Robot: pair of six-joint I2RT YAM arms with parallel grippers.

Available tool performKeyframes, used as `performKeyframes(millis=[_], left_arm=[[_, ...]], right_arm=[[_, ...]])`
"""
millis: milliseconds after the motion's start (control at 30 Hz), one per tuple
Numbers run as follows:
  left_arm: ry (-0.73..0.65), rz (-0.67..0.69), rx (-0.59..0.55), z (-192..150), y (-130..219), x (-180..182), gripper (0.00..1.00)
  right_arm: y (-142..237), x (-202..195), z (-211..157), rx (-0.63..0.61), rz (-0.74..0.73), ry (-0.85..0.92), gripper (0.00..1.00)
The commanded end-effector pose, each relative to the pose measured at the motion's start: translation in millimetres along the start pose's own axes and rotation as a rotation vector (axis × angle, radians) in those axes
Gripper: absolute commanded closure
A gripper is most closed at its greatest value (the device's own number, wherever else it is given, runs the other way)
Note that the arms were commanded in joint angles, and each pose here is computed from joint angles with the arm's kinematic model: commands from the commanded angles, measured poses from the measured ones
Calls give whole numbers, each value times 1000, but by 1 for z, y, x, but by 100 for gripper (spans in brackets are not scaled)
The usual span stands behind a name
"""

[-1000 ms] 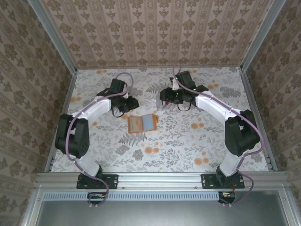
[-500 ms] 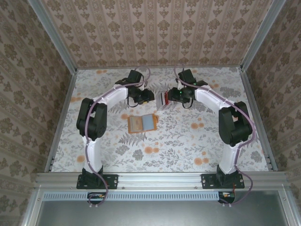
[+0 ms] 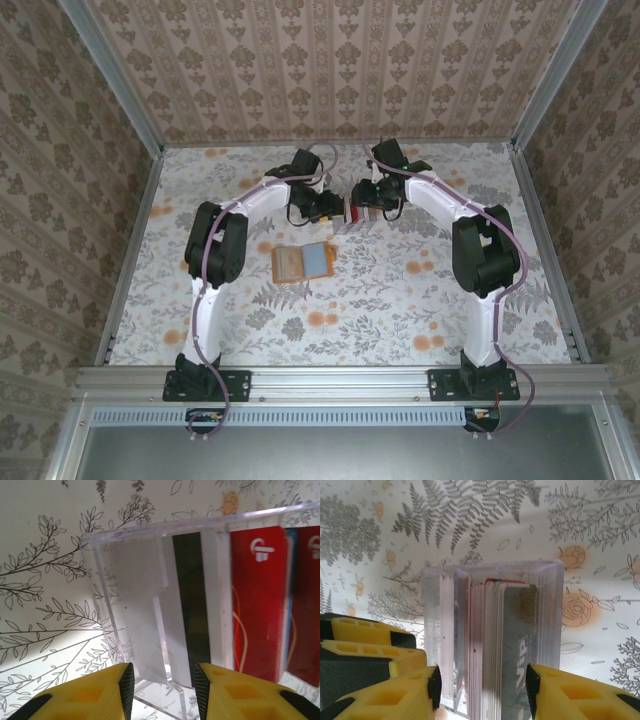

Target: Put the credit cards into the card holder

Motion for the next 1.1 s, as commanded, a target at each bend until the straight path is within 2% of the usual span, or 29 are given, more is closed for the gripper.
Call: performKeyframes(millis=[0, 700, 1067], left_arm=[[-8, -24, 18, 2, -4, -2, 60], [15, -34, 49, -5, -21, 4, 59], [16, -38, 55, -7, -24, 5, 59]], right_arm=[[-5, 0, 1, 24, -26, 12, 49], [-5, 10, 1, 55, 51, 6, 50], [7, 14, 0, 44, 75, 10, 52]])
Point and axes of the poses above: each hand's point on the last joint's axis, 136 mm out from that joint toward the fingers, its own y axis back along the fingers, its own x axis along the line the jaws close on, z = x × y, the point moved 10 cm from there along y, back along the fingers, and after that the axes turned 15 degrees about -y, right-handed, at the moved point
